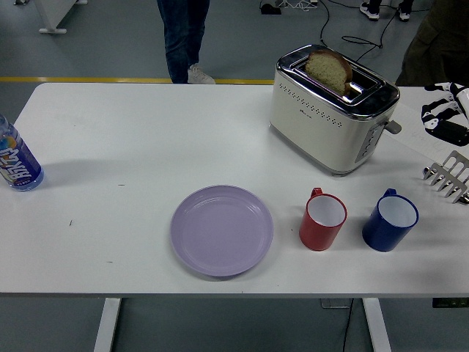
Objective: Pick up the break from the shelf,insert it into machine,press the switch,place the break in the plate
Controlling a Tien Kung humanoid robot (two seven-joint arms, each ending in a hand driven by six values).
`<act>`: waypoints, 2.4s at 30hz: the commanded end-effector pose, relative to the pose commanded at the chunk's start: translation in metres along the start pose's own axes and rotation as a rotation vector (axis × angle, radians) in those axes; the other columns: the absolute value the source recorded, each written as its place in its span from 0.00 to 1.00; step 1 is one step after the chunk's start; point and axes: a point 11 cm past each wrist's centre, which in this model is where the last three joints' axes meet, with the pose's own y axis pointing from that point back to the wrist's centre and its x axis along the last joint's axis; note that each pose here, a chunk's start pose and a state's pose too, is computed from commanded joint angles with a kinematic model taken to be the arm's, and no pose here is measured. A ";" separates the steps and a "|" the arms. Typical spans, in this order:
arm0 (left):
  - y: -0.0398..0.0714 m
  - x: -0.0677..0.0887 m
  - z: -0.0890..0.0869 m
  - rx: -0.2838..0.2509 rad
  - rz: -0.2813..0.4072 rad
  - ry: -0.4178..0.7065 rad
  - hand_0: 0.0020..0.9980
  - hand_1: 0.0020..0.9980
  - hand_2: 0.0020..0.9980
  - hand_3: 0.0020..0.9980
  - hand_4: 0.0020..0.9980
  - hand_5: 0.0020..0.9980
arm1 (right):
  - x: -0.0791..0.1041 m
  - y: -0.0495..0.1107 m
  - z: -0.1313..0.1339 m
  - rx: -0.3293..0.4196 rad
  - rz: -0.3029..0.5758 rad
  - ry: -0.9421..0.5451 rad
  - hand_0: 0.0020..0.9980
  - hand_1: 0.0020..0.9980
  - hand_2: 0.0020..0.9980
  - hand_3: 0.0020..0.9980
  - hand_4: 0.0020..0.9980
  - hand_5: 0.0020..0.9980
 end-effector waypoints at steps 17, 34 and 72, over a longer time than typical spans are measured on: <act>0.001 -0.001 0.003 -0.006 -0.002 0.001 0.63 0.49 0.48 0.54 0.33 0.81 | -0.016 -0.001 0.007 -0.028 -0.066 0.085 0.31 0.22 0.44 0.73 0.52 0.30; 0.001 -0.001 0.004 -0.005 -0.004 0.003 0.63 0.49 0.48 0.54 0.33 0.81 | -0.032 -0.001 0.010 -0.038 -0.114 0.110 0.30 0.20 0.42 0.72 0.52 0.31; 0.000 -0.002 0.000 0.003 -0.003 -0.003 0.63 0.49 0.48 0.54 0.33 0.81 | -0.057 0.000 0.015 -0.061 -0.176 0.122 0.30 0.20 0.42 0.72 0.53 0.31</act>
